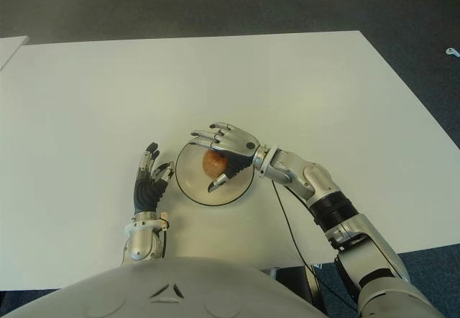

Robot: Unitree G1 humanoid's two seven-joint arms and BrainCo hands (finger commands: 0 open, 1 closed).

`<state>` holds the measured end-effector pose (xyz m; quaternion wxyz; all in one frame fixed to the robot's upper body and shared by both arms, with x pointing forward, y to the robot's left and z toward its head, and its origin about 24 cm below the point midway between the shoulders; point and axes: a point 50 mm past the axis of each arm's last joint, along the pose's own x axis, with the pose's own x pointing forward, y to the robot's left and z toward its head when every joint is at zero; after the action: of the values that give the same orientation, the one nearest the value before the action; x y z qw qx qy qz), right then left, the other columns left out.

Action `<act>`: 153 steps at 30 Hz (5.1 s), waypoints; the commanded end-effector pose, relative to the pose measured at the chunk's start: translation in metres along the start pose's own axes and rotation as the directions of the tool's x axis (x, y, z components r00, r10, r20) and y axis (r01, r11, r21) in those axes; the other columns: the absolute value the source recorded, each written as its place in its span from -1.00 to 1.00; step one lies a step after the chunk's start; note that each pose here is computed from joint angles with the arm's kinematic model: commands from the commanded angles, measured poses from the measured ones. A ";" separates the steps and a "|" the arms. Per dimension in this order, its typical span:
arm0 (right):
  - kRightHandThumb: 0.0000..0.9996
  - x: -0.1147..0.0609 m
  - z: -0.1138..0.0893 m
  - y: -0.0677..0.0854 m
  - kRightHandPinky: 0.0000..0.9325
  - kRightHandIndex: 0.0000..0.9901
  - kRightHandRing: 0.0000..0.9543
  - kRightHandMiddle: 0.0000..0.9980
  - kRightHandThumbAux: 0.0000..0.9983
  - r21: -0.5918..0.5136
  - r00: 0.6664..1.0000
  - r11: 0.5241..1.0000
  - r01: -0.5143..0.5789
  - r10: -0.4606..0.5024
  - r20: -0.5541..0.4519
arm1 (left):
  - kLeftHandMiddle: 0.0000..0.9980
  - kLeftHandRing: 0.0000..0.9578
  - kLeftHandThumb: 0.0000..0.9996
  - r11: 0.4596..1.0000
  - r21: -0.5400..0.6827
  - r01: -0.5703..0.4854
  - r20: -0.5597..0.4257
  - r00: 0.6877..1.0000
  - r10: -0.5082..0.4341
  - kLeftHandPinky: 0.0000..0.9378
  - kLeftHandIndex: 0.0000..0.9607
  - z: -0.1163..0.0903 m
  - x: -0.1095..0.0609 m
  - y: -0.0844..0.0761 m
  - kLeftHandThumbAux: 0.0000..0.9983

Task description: Put the apples into the plate.

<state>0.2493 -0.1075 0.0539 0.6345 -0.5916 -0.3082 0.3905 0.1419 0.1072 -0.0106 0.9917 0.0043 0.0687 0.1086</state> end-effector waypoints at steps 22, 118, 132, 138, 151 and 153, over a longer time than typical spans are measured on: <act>-0.87 0.004 0.000 -0.005 -1.00 -1.00 -1.00 -1.00 -0.42 0.003 1.000 1.000 0.014 -0.014 0.000 | -0.92 -0.97 -1.00 0.994 -0.108 -0.009 -0.022 1.000 0.007 -0.95 -0.91 0.008 -0.001 -0.019 0.49; -0.88 0.002 -0.002 -0.064 -1.00 -1.00 -1.00 -1.00 -0.40 -0.044 0.980 0.980 0.193 -0.191 0.057 | -0.91 -0.95 -1.00 0.998 -0.056 0.022 0.007 1.000 -0.022 -0.91 -0.88 0.008 -0.003 -0.019 0.41; -0.89 -0.003 0.002 -0.030 -1.00 -1.00 -1.00 -1.00 -0.41 0.000 0.997 0.997 0.072 -0.072 0.020 | -0.89 -0.93 -1.00 0.999 -0.035 0.037 -0.004 0.999 -0.037 -0.89 -0.86 -0.005 0.007 -0.018 0.27; -0.87 -0.002 0.001 -0.034 -1.00 -1.00 -1.00 -1.00 -0.41 -0.018 0.997 0.997 0.073 -0.072 0.011 | -0.91 -0.94 -1.00 0.998 -0.055 0.035 -0.005 0.999 -0.035 -0.88 -0.86 -0.008 0.006 -0.016 0.33; -0.87 -0.001 0.000 -0.037 -1.00 -1.00 -1.00 -1.00 -0.42 -0.039 0.997 0.996 0.076 -0.076 0.010 | -0.93 -0.98 -1.00 0.995 -0.090 0.043 -0.012 0.999 -0.044 -0.94 -0.87 -0.010 0.006 -0.015 0.36; -0.87 -0.001 0.000 -0.037 -1.00 -1.00 -1.00 -1.00 -0.42 -0.039 0.997 0.996 0.076 -0.075 0.010 | -0.93 -0.98 -1.00 0.995 -0.094 0.044 -0.010 0.999 -0.045 -0.96 -0.87 -0.010 0.007 -0.016 0.34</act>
<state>0.2502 -0.1087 0.0843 0.6373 -0.5871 -0.3324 0.3723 0.1414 0.1067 -0.0181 0.9947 -0.0119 0.0507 0.0885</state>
